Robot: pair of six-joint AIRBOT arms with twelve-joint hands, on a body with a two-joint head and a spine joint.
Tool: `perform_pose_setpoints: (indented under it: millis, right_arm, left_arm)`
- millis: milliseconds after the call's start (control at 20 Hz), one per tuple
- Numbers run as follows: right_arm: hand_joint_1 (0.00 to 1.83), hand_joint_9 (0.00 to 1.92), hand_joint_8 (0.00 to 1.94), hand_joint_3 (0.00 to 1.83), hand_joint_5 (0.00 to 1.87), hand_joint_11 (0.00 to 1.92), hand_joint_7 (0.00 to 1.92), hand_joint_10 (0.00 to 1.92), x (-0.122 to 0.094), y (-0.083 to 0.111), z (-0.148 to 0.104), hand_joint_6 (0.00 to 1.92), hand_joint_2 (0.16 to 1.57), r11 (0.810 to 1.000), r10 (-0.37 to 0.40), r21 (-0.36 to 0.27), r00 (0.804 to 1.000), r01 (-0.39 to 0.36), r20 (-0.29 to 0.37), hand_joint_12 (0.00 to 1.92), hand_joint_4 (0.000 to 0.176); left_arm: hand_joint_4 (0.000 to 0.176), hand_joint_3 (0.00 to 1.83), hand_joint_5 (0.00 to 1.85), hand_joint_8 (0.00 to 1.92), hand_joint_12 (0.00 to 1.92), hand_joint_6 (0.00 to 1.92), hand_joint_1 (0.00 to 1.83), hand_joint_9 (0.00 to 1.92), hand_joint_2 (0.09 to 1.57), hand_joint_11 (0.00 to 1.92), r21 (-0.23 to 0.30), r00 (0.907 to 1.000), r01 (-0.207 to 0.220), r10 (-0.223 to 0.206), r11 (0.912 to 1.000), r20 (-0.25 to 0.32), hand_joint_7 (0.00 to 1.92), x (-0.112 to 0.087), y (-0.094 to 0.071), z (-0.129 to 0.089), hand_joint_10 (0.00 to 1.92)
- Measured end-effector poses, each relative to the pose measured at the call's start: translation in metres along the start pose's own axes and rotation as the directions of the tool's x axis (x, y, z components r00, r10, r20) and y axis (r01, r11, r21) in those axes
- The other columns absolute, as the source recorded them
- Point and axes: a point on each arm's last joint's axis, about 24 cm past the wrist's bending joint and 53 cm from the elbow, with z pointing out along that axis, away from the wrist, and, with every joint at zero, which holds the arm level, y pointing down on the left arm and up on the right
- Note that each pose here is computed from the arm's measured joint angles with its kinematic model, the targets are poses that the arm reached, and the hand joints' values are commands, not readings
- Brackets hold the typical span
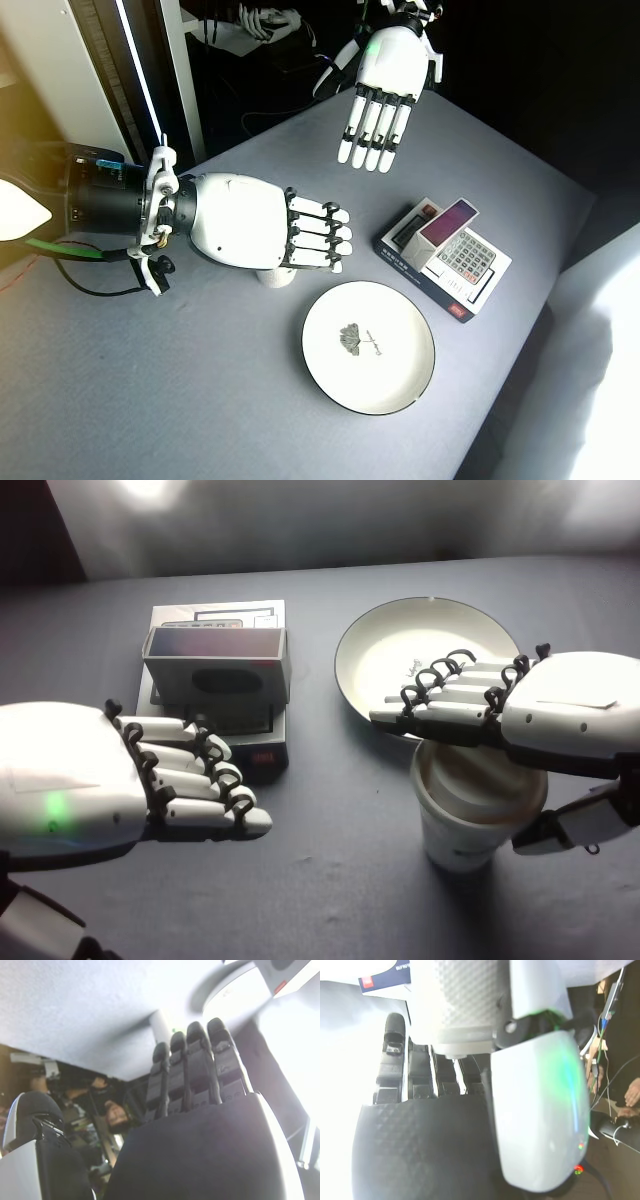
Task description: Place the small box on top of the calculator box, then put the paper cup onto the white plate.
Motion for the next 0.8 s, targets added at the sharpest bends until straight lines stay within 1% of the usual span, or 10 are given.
perform_pose_setpoints:
  millis: [100, 250, 300, 350, 400, 500, 550, 600, 650, 800]
  right_arm:
    - [1.43, 0.15, 0.01, 0.02, 0.14, 0.00, 0.13, 0.04, 0.001, -0.002, 0.000, 0.02, 1.03, 1.000, 0.010, 0.003, 1.000, -0.010, -0.002, 0.99, 0.000]
    - [1.41, 0.56, 0.03, 0.01, 0.57, 0.15, 0.60, 0.10, -0.003, 0.006, 0.001, 0.05, 1.13, 0.999, 0.023, -0.033, 1.000, -0.023, 0.018, 1.32, 0.000]
    - [1.75, 0.74, 0.04, 0.00, 0.75, 0.55, 0.80, 0.13, -0.003, 0.008, 0.001, 0.07, 1.10, 0.999, 0.027, -0.040, 0.999, -0.026, 0.020, 1.50, 0.000]
    - [1.53, 0.75, 0.71, 0.00, 0.78, 0.75, 0.92, 1.03, -0.003, 0.009, 0.001, 0.97, 1.14, 0.999, 0.027, -0.044, 0.999, -0.027, 0.021, 1.59, 0.000]
    - [1.49, 0.76, 0.88, 0.00, 0.80, 0.78, 0.94, 1.19, -0.004, 0.009, 0.001, 1.13, 1.15, 0.999, 0.028, -0.046, 0.999, -0.027, 0.022, 1.61, 0.000]
    - [1.49, 0.91, 0.75, 0.00, 0.95, 0.81, 1.05, 1.06, -0.003, 0.008, 0.001, 0.94, 1.10, 0.998, 0.042, -0.045, 0.999, -0.041, 0.022, 1.56, 0.000]
    - [1.49, 0.93, 0.74, 0.00, 0.95, 0.82, 1.06, 1.05, -0.003, 0.009, 0.001, 0.93, 1.09, 0.998, 0.044, -0.047, 0.999, -0.043, 0.023, 1.55, 0.000]
    - [1.41, 0.97, 0.72, 0.00, 0.98, 0.84, 1.09, 1.11, -0.003, 0.009, 0.001, 0.93, 1.08, 0.998, 0.044, -0.050, 0.999, -0.043, 0.024, 1.29, 0.000]
    - [1.39, 0.98, 0.74, 0.00, 0.98, 0.85, 1.07, 1.12, -0.003, 0.010, 0.001, 0.95, 1.08, 0.998, 0.044, -0.051, 0.999, -0.042, 0.023, 1.22, 0.000]
    - [1.38, 0.95, 0.79, 0.00, 0.96, 0.84, 1.05, 1.16, -0.003, 0.010, 0.001, 0.98, 1.09, 0.998, 0.045, -0.051, 0.999, -0.043, 0.023, 1.22, 0.000]
  left_arm:
    - [0.000, 0.00, 0.24, 0.01, 0.46, 0.01, 0.37, 0.25, 0.97, 0.00, 0.000, 0.9999, 0.005, -0.005, 1.0000, 0.009, 0.28, -0.003, 0.000, 0.000, 0.01]
    - [0.000, 0.00, 0.26, 0.01, 0.45, 0.01, 0.39, 0.24, 0.98, 0.00, 0.020, 0.9999, 0.017, -0.017, 0.9997, 0.002, 0.28, 0.001, -0.005, 0.008, 0.01]
    - [0.000, 0.01, 0.26, 0.01, 0.46, 0.00, 0.33, 0.25, 1.00, 0.00, 0.026, 0.9998, 0.020, -0.020, 0.9995, 0.001, 0.29, 0.001, -0.007, 0.010, 0.01]
    - [0.000, 0.01, 0.26, 0.00, 0.43, 0.00, 0.33, 0.24, 1.02, 0.00, 0.025, 0.9998, 0.019, -0.019, 0.9995, 0.001, 0.28, 0.001, -0.007, 0.010, 0.00]
    - [0.000, 0.01, 0.28, 0.00, 0.48, 0.00, 0.32, 0.26, 1.02, 0.00, 0.017, 0.9998, 0.020, -0.020, 0.9997, 0.003, 0.30, 0.001, -0.005, 0.010, 0.01]
    - [0.000, 0.00, 0.26, 0.00, 0.50, 0.00, 0.34, 0.25, 1.03, 0.00, 0.009, 0.9998, 0.019, -0.019, 0.9998, 0.009, 0.29, -0.001, -0.003, 0.010, 0.00]
    - [0.000, 0.00, 0.26, 0.00, 0.47, 0.00, 0.35, 0.23, 1.02, 0.00, 0.008, 0.9998, 0.018, -0.018, 0.9998, 0.009, 0.28, -0.001, -0.003, 0.010, 0.00]
    - [0.000, 0.00, 0.29, 0.01, 0.51, 0.01, 0.36, 0.26, 1.03, 0.00, 0.011, 0.9997, 0.020, -0.020, 0.9997, 0.010, 0.30, -0.001, -0.004, 0.010, 0.01]
    - [0.000, 0.00, 0.29, 0.00, 0.54, 0.00, 0.37, 0.26, 1.03, 0.00, 0.010, 0.9998, 0.019, -0.019, 0.9998, 0.009, 0.31, -0.001, -0.003, 0.010, 0.01]
    - [0.000, 0.01, 0.27, 0.00, 0.45, 0.00, 0.31, 0.25, 1.06, 0.00, 0.011, 0.9996, 0.025, -0.025, 0.9996, 0.012, 0.28, -0.002, -0.004, 0.010, 0.00]
